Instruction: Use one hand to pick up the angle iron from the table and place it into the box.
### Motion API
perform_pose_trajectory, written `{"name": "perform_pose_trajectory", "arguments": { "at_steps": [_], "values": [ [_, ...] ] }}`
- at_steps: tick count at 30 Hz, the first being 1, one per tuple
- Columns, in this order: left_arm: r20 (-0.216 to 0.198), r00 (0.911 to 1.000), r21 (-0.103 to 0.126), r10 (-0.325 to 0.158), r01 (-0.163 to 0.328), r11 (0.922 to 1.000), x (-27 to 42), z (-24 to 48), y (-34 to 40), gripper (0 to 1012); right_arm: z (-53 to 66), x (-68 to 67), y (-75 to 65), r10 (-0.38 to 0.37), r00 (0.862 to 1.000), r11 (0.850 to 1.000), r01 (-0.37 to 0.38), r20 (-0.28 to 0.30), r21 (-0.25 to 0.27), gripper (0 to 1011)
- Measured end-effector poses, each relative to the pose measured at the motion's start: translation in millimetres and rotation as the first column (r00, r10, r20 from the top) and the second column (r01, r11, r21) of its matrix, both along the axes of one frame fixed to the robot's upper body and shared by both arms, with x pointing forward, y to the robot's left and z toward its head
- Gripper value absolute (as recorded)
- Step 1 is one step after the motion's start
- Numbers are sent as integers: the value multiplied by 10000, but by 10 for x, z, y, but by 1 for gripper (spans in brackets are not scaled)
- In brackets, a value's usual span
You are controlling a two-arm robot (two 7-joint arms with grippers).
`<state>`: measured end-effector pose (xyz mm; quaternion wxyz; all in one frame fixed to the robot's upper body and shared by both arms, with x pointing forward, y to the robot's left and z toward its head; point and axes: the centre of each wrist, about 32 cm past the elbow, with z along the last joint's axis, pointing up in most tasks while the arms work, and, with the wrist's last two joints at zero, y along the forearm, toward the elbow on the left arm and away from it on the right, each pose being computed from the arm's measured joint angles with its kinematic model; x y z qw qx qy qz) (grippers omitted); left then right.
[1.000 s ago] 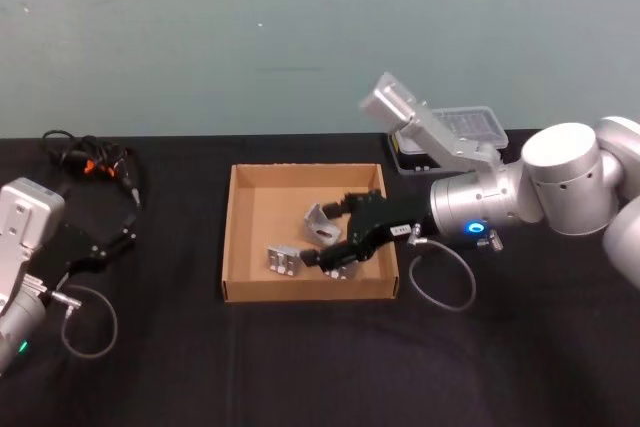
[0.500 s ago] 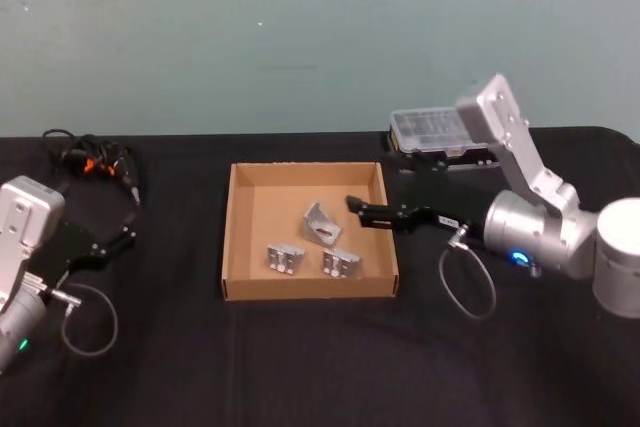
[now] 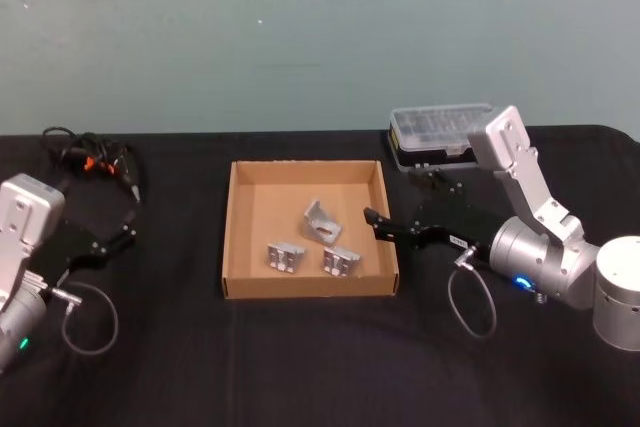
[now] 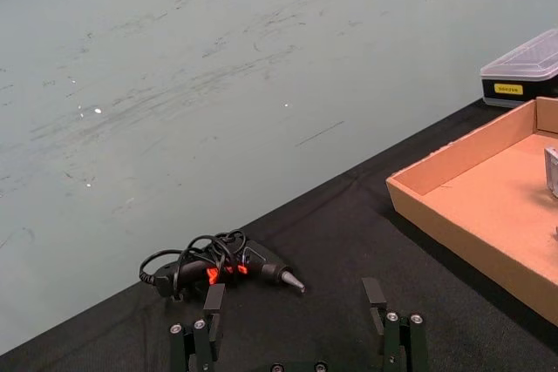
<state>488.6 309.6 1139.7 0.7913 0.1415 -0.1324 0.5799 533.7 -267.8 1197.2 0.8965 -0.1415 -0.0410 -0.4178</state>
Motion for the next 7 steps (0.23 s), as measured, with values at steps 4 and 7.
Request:
{"name": "perform_pose_trajectory", "arguments": {
  "at_steps": [4, 7],
  "values": [
    [1, 10000, -1, 0, 0, 10000, 0, 1, 0, 1000, 2, -1, -1, -5, 10000, 10000, 5, 14, 2, 1003],
    [1, 10000, 0, 0, 0, 10000, 0, 0, 0, 1000, 3, -2, 0, -6, 10000, 10000, 6, 28, 5, 1003]
  ]
}}
